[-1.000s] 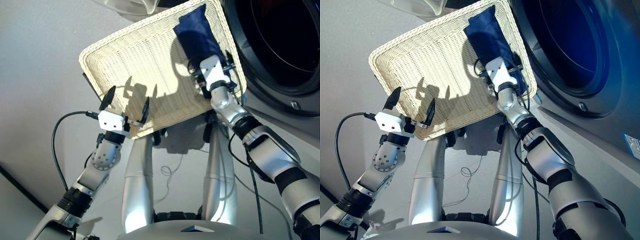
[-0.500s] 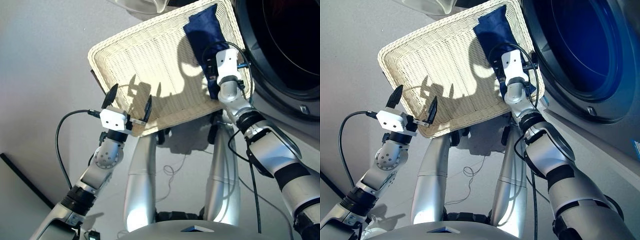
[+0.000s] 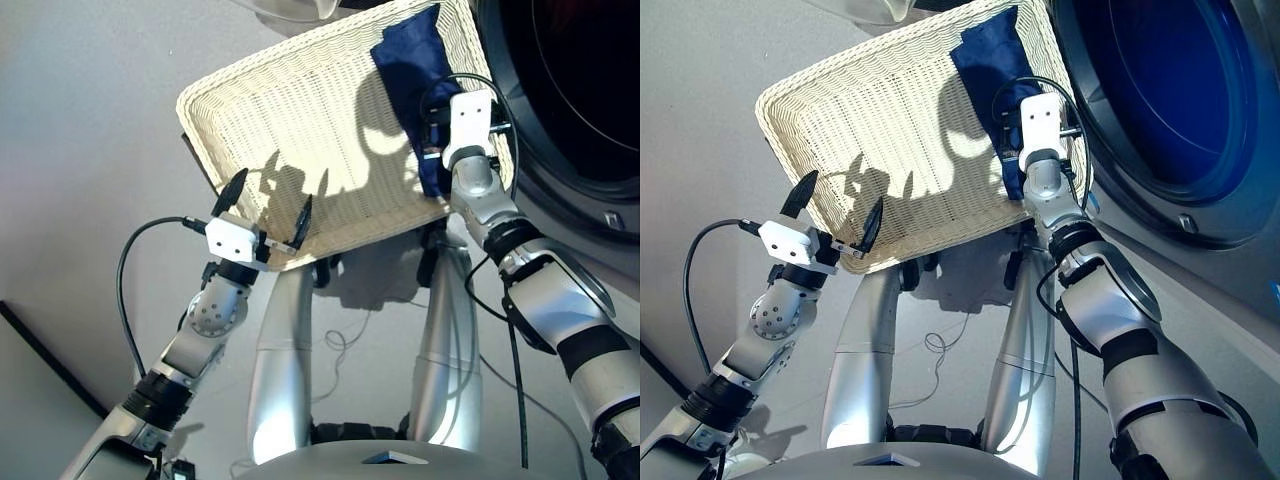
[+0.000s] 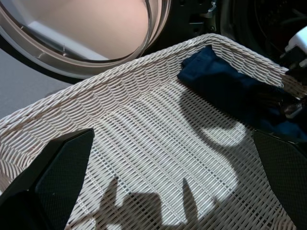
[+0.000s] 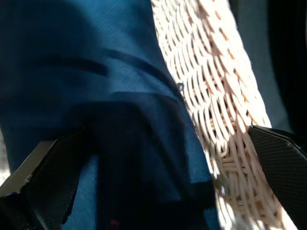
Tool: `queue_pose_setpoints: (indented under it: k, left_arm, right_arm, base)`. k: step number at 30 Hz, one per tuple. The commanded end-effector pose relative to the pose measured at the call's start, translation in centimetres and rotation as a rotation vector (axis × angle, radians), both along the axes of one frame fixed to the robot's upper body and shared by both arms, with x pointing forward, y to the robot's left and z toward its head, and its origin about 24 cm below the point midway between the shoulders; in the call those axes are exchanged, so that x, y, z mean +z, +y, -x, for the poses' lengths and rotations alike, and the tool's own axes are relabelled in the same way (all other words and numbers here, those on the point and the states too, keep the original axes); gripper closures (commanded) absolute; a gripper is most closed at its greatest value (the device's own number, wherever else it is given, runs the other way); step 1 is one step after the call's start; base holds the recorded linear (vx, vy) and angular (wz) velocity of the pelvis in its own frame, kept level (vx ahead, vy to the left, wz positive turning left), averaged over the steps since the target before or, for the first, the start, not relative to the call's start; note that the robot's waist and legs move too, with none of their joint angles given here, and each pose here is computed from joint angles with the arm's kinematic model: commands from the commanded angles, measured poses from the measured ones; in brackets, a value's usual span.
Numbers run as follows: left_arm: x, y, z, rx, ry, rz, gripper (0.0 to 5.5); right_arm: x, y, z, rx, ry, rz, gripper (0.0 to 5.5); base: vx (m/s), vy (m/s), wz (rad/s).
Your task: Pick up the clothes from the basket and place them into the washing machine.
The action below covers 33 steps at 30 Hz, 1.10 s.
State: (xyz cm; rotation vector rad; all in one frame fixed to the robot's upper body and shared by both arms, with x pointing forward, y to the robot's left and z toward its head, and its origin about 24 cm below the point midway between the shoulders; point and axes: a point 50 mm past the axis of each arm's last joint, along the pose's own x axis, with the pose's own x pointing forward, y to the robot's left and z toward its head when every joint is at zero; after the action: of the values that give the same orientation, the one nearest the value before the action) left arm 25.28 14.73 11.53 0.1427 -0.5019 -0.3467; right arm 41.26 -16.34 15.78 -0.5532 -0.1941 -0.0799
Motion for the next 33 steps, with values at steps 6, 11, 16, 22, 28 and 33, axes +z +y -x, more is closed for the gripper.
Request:
queue_pose_setpoints:
  k: [6,11,16,22,28,33]
  left_arm:
    - [2.1,-0.4,1.4,0.049,-0.164,0.091,0.00]
    - [2.3,-0.8,1.4,0.060,-0.190,0.070,0.00]
    - [2.2,-1.1,1.3,0.053,-0.185,0.073,0.00]
    - [1.8,-1.0,1.2,0.055,-0.149,0.092,0.00]
    - [1.7,-0.7,1.4,0.053,-0.139,0.098,0.00]
    - [1.7,-0.7,1.5,0.035,-0.129,0.102,0.00]
  right_arm:
    - [-1.4,3.4,1.4,-0.061,-0.231,0.380,0.00]
    - [-1.0,3.7,1.7,-0.106,-0.345,0.496,0.00]
    - [-1.0,4.1,1.7,-0.091,-0.335,0.486,0.00]
    - [-2.6,3.9,1.6,-0.080,-0.186,0.271,0.00]
    - [-3.0,3.0,1.5,-0.105,-0.126,0.101,0.00]
    - [-1.9,1.9,1.1,-0.143,-0.128,-0.043,0.00]
  base:
    - [0.000,0.009,0.000]
    - [0.000,0.000,0.000]
    - [0.000,0.000,0.000]
    - [0.000,0.000,0.000]
    - [0.000,0.000,0.000]
    - [0.000,0.000,0.000]
